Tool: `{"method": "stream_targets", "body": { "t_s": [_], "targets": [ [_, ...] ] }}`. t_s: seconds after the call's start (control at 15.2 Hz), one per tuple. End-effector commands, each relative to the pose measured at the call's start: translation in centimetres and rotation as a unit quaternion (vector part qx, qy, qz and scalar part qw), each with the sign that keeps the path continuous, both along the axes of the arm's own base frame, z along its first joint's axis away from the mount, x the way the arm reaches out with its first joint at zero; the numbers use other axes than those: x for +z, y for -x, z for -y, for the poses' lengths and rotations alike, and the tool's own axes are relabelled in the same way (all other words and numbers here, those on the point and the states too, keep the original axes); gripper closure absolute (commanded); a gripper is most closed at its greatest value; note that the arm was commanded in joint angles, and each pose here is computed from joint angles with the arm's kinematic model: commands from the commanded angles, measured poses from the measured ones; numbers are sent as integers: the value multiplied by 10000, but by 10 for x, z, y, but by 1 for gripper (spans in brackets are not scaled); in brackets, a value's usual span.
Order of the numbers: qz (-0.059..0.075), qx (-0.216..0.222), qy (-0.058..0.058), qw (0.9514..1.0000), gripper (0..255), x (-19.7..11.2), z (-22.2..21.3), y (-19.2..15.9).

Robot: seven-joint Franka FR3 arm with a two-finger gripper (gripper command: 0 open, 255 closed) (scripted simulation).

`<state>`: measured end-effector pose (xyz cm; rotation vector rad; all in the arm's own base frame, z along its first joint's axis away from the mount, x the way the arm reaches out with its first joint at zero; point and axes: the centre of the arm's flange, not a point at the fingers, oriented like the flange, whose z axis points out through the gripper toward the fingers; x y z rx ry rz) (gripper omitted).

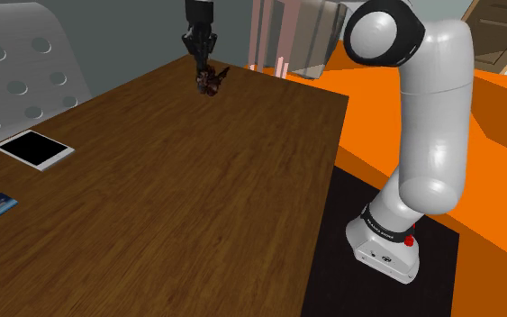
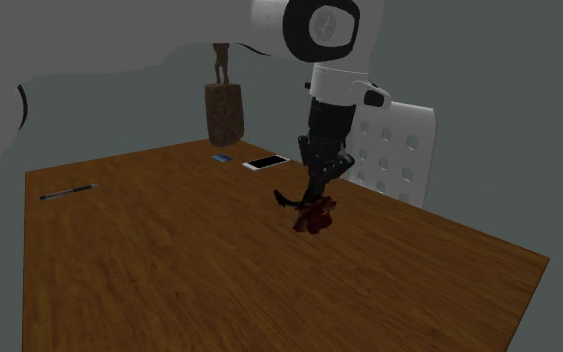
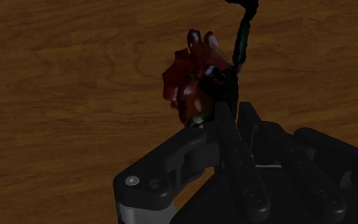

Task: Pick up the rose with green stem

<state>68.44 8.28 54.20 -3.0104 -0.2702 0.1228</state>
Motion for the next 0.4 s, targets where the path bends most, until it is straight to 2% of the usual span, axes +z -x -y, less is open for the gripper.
{"method": "stream_targets", "body": {
  "t_s": [0.0, 0.33],
  "targets": [
    [-2, 0, 1, 10000, 255, 10, -1, 0],
    [-2, 0, 1, 10000, 255, 27, -1, 0]
  ]
}}
